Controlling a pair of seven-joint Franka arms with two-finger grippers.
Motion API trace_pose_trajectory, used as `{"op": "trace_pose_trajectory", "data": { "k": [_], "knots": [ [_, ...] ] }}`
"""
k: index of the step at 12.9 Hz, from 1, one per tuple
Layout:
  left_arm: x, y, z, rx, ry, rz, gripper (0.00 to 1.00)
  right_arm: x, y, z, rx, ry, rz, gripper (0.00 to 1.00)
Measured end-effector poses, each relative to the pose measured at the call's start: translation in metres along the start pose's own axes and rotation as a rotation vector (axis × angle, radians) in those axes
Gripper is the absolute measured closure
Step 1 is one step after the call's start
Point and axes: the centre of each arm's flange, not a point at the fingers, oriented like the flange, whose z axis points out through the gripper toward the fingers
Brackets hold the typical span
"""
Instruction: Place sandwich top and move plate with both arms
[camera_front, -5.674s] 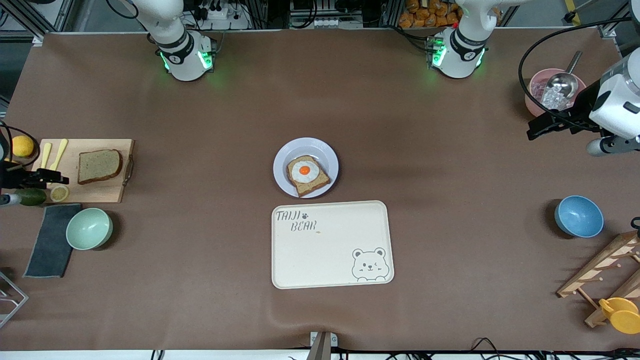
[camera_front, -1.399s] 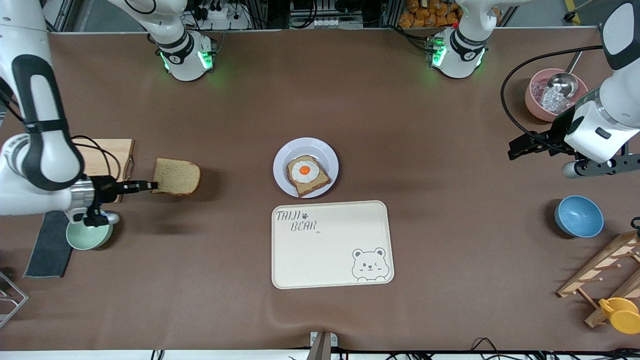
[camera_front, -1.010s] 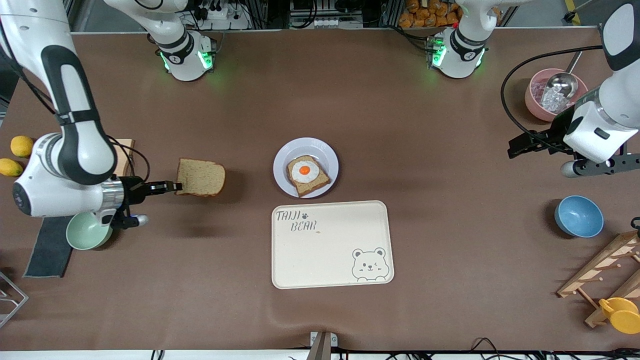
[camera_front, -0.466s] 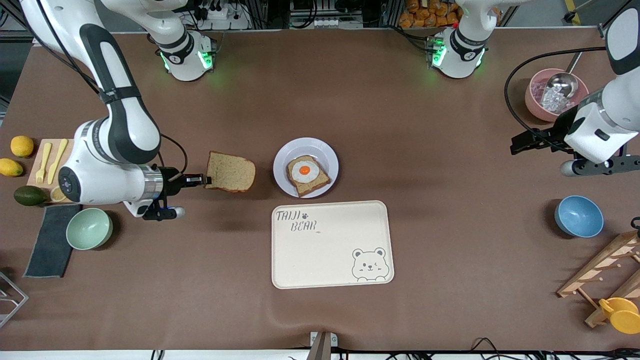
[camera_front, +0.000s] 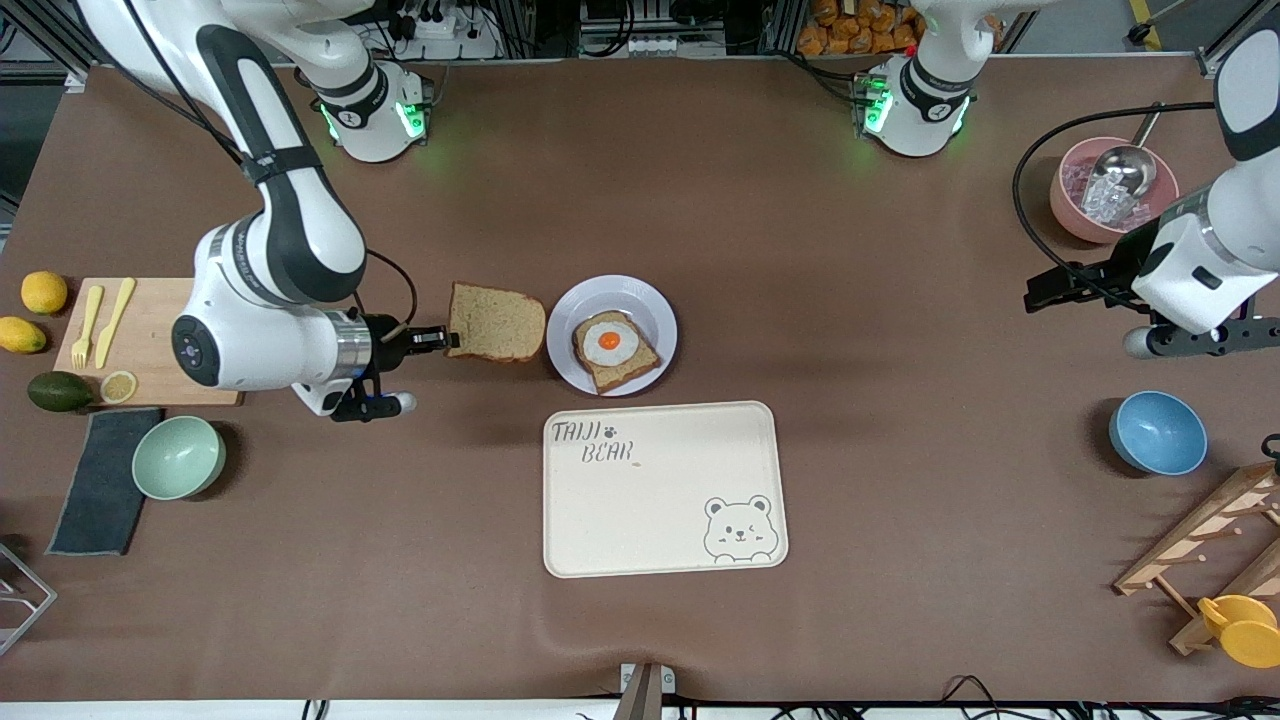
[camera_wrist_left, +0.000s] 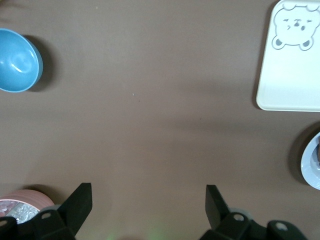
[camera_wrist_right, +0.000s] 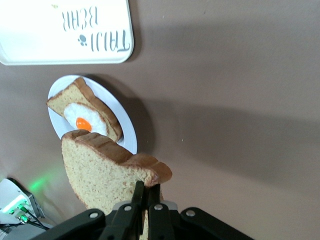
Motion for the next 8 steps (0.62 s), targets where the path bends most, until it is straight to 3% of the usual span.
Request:
{"op": "trace_pose_trajectory", "data": {
  "k": [3,5,8],
  "knots": [
    [0.007,-0.012,0.007,-0.005,-0.005,0.017,0.0,-0.009,-0.025,0.024,-0.007,0.008,-0.032,0.94],
    [0.007,-0.006,0.005,-0.005,0.005,0.028,0.0,-0.015,-0.053,0.046,0.027,0.029,-0.048,0.94],
    [0.005,0.001,-0.002,-0.005,0.023,0.04,0.0,-0.021,-0.094,0.069,0.071,0.096,-0.059,0.94]
  ]
}}
